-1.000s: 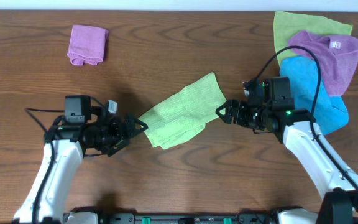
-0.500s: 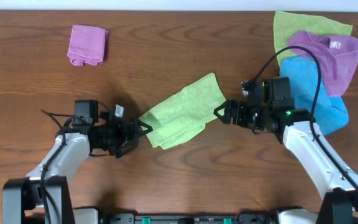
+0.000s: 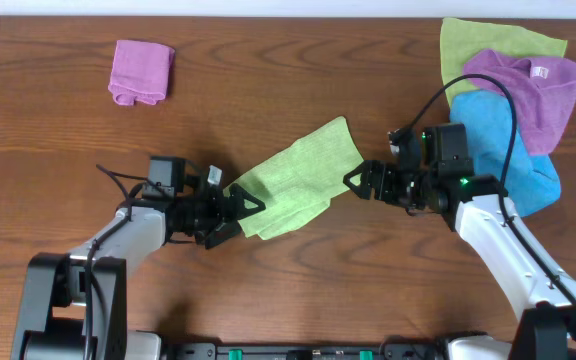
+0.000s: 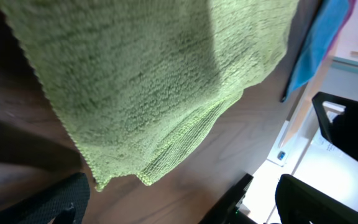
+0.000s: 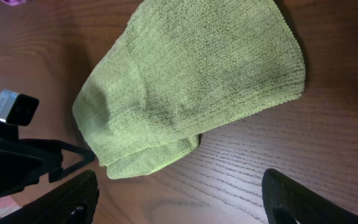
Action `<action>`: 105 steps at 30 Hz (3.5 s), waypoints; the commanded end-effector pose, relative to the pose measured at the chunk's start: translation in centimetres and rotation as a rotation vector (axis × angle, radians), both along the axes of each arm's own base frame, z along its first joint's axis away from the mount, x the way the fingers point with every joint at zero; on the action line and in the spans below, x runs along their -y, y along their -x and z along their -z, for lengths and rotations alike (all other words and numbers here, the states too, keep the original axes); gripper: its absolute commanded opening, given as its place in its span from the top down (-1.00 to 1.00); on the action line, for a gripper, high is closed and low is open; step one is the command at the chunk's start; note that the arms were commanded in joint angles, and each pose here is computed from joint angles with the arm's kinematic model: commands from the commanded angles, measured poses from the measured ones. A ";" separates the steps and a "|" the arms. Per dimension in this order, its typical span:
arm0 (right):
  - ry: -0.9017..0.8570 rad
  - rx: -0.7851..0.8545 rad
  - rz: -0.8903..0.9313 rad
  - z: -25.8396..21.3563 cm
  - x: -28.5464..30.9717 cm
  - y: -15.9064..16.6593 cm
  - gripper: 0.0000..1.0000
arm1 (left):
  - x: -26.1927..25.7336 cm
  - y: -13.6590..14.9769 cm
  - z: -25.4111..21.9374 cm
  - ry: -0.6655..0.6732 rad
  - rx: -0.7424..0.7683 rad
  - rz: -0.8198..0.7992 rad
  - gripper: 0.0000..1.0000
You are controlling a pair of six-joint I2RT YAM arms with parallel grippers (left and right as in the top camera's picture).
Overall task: Fold the cloth
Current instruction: 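Grasp the green cloth's left and right corners with both grippers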
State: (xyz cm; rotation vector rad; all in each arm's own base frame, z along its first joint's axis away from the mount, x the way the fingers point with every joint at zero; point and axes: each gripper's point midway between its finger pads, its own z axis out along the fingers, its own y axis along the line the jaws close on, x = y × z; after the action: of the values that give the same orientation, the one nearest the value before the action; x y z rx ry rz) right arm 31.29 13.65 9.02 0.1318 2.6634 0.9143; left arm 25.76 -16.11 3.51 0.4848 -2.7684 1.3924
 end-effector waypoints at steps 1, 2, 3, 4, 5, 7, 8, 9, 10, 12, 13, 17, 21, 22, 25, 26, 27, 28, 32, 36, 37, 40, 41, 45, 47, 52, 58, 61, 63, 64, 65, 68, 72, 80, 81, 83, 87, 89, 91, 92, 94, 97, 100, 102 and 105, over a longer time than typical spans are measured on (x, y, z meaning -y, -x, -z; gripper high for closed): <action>-0.025 -0.001 0.004 -0.5 -0.1 0.0 -0.69 | 0.0 0.4 1.0 -0.039 -0.034 -0.013 -0.94; -0.025 -0.001 0.005 -0.5 -0.1 0.0 -0.69 | 0.0 0.4 1.0 -0.040 -0.034 -0.012 -0.93; -0.027 -0.004 0.007 -0.5 -0.2 0.0 -0.69 | 0.0 0.4 1.0 -0.042 -0.034 -0.011 -0.93; -0.029 -0.004 0.006 -0.5 -0.2 0.0 -0.69 | 0.0 0.4 1.1 -0.045 -0.034 -0.012 -0.93; -0.030 -0.004 0.006 -0.5 -0.2 0.0 -0.69 | -0.1 0.4 1.2 -0.054 -0.034 -0.016 -0.92; -0.030 -0.004 0.006 -0.5 -0.2 0.0 -0.69 | -0.2 0.3 1.4 -0.069 -0.032 -0.019 -0.90; -0.030 -0.004 0.006 -0.5 -0.2 0.0 -0.69 | -0.2 0.3 1.5 -0.075 -0.032 -0.019 -0.90; -0.030 -0.004 0.006 -0.5 -0.2 0.0 -0.70 | -0.3 0.3 1.5 -0.078 -0.032 -0.020 -0.90; -0.030 -0.004 0.006 -0.5 -0.2 0.0 -0.70 | -0.3 0.3 1.6 -0.084 -0.031 -0.020 -0.91; -0.030 -0.004 0.006 -0.5 -0.2 0.0 -0.70 | -0.2 0.3 1.7 -0.091 -0.029 -0.019 -0.92; -0.030 -0.004 0.006 -0.5 -0.2 0.0 -0.70 | -0.2 0.3 1.7 -0.095 -0.028 -0.019 -0.92; -0.030 -0.004 0.006 -0.5 -0.2 0.0 -0.71 | 0.1 0.3 1.9 -0.111 -0.028 -0.019 -0.91; -0.030 -0.004 0.006 -0.5 -0.2 0.0 -0.70 | 0.4 0.3 2.0 -0.119 -0.019 -0.009 -0.47; -0.030 -0.004 0.006 -0.5 -0.2 0.0 -0.70 | 0.4 0.3 2.0 -0.123 -0.019 -0.011 -0.36; -0.029 -0.003 0.005 -0.5 -0.2 0.0 -0.71 | 0.2 0.3 2.1 -0.132 -0.018 -0.016 0.14; -0.029 -0.004 0.005 -0.5 -0.2 0.0 -0.71 | 0.2 0.3 2.1 -0.132 -0.018 -0.015 0.38; -0.029 -0.004 0.005 -0.5 -0.2 0.0 -0.71 | 0.2 0.2 2.1 -0.132 -0.017 -0.015 0.60; -0.029 -0.004 0.005 -0.5 -0.2 0.0 -0.71 | 0.2 0.2 2.1 -0.133 -0.017 -0.016 0.75; -0.028 -0.003 0.005 -0.5 -0.2 0.0 -0.70 | 0.3 0.1 2.0 -0.128 -0.007 -0.015 0.88; -0.018 -0.002 0.011 -0.4 0.0 0.0 -0.72 | 0.4 -0.2 1.8 -0.116 0.006 -0.015 0.88; -0.018 -0.002 0.011 -0.4 0.0 0.0 -0.75 | 0.4 -0.2 1.7 -0.112 0.004 -0.014 0.88; -0.018 -0.004 0.011 -0.4 0.0 0.0 -0.77 | 0.5 0.4 1.8 -0.107 -0.018 -0.002 0.54; -0.018 -0.006 0.011 -0.4 0.0 0.0 -0.77 | 0.4 0.6 1.9 -0.111 -0.026 0.001 0.35; -0.018 -0.010 0.011 -0.3 0.0 0.1 -0.77 | 0.2 1.0 2.1 -0.124 -0.014 0.030 0.11; -0.018 -0.011 0.011 -0.3 0.0 0.2 -0.77 | -0.3 0.9 2.2 -0.132 -0.018 0.016 0.09; -0.017 -0.013 0.011 -0.3 0.0 0.2 -0.77 | -2.7 0.3 3.0 -0.191 -0.033 -0.048 0.06; -0.017 -0.013 0.011 -0.3 0.0 0.2 -0.78 | -4.1 -0.2 3.7 -0.258 -0.030 -0.085 -0.15; -0.017 -0.012 0.011 -0.3 0.0 0.2 -0.78 | -4.4 -1.0 3.7 -0.273 0.000 -0.103 -0.23; -0.018 -0.010 0.011 -0.3 0.0 0.1 -0.77 | -4.2 -1.5 3.5 -0.270 0.022 -0.109 -0.27; -0.018 -0.009 0.011 -0.3 0.0 0.1 -0.78 | -4.0 -1.7 3.5 -0.268 0.030 -0.110 -0.28; -0.018 -0.008 0.011 -0.3 0.0 0.1 -0.78 | -3.9 -1.8 3.5 -0.275 0.034 -0.115 -0.29; -0.018 -0.006 0.011 -0.4 0.0 0.1 -0.78 | -3.1 -1.8 3.7 -0.297 0.040 -0.108 -0.29; -0.019 -0.007 0.011 -0.4 0.0 0.1 -0.78 | -1.7 -1.3 4.2 -0.317 0.042 -0.073 -0.04; 0.006 -0.007 0.018 -0.1 0.3 0.0 -0.77 | -0.8 -0.7 4.6 -0.300 0.022 -0.040 0.88; 0.030 0.007 0.014 0.1 0.6 -0.1 -0.78 | -0.6 -0.6 4.5 -0.289 0.020 -0.035 0.88; 0.086 0.022 0.027 0.5 1.5 -0.4 -0.79 | -0.3 -0.5 4.2 -0.265 0.018 -0.026 0.88; 0.181 0.040 0.068 1.1 3.0 -1.0 -0.80 | 0.3 -0.6 3.1 -0.225 0.038 -0.016 0.88; 0.189 0.050 0.062 1.2 3.1 -1.1 -0.79 | 0.5 -0.9 2.4 -0.208 0.059 -0.014 0.88; 0.210 0.054 0.063 1.5 3.4 -1.3 -0.79 | 0.9 -1.2 1.4 -0.183 0.082 -0.008 0.88; 0.222 0.051 0.068 1.7 3.6 -1.4 -0.79 | 1.1 -1.4 0.9 -0.172 0.095 -0.007 0.88; 0.233 0.044 0.073 2.4 3.7 -1.7 -0.78 | 1.4 -1.8 -0.1 -0.148 0.119 -0.002 0.88; 0.233 0.030 0.074 3.8 3.6 -2.4 -0.82 | 1.6 -2.1 -1.1 -0.133 0.144 0.001 0.88; 0.220 0.018 0.085 4.7 3.4 -2.9 -0.78 | 1.8 -2.2 -1.5 -0.120 0.150 0.005 0.88; 0.209 0.009 0.097 5.2 3.2 -3.2 -0.74 | 1.9 -2.1 -1.6 -0.113 0.150 0.009 0.88; 0.186 -0.009 0.100 5.9 2.8 -3.3 -0.72 | 1.9 -2.1 -1.6 -0.111 0.148 0.010 0.88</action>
State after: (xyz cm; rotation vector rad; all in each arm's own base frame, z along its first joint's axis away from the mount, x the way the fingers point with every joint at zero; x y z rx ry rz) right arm 34.53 10.65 3.75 0.1858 2.6948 0.6083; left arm 27.35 -17.53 3.96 0.4100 -2.9779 1.2805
